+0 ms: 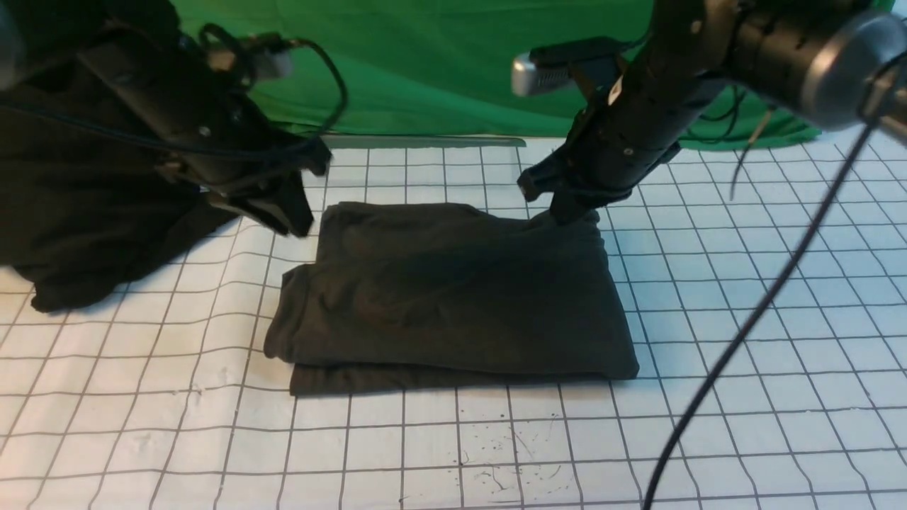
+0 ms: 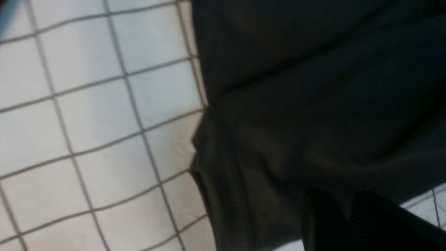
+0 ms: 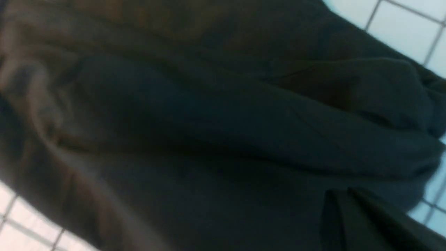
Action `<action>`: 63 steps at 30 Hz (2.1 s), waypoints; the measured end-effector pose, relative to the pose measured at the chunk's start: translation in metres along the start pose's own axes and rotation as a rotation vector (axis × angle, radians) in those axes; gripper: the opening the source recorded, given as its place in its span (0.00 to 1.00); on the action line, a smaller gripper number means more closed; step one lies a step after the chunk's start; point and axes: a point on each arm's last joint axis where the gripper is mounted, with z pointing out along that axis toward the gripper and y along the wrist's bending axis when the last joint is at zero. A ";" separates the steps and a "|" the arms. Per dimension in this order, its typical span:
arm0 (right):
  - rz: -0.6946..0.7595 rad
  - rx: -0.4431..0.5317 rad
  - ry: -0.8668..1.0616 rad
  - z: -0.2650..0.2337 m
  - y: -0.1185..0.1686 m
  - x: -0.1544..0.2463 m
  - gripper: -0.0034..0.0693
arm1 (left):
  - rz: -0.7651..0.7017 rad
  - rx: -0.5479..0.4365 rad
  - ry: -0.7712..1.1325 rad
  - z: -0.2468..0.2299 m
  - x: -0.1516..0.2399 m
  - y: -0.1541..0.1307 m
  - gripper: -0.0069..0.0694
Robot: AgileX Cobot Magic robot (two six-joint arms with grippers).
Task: Fold a long-sleeved shirt over a white checkered tablecloth.
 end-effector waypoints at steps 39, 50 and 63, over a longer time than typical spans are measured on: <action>0.050 -0.025 -0.147 0.056 -0.062 -0.020 0.09 | 0.051 -0.053 0.055 0.099 0.056 -0.026 0.09; 0.196 0.003 -0.248 0.050 -0.084 -0.028 0.10 | 0.047 -0.051 0.054 0.100 0.055 -0.026 0.09; 0.129 -0.021 -0.005 0.025 -0.082 -0.021 0.63 | 0.010 -0.074 0.027 0.082 0.048 -0.028 0.09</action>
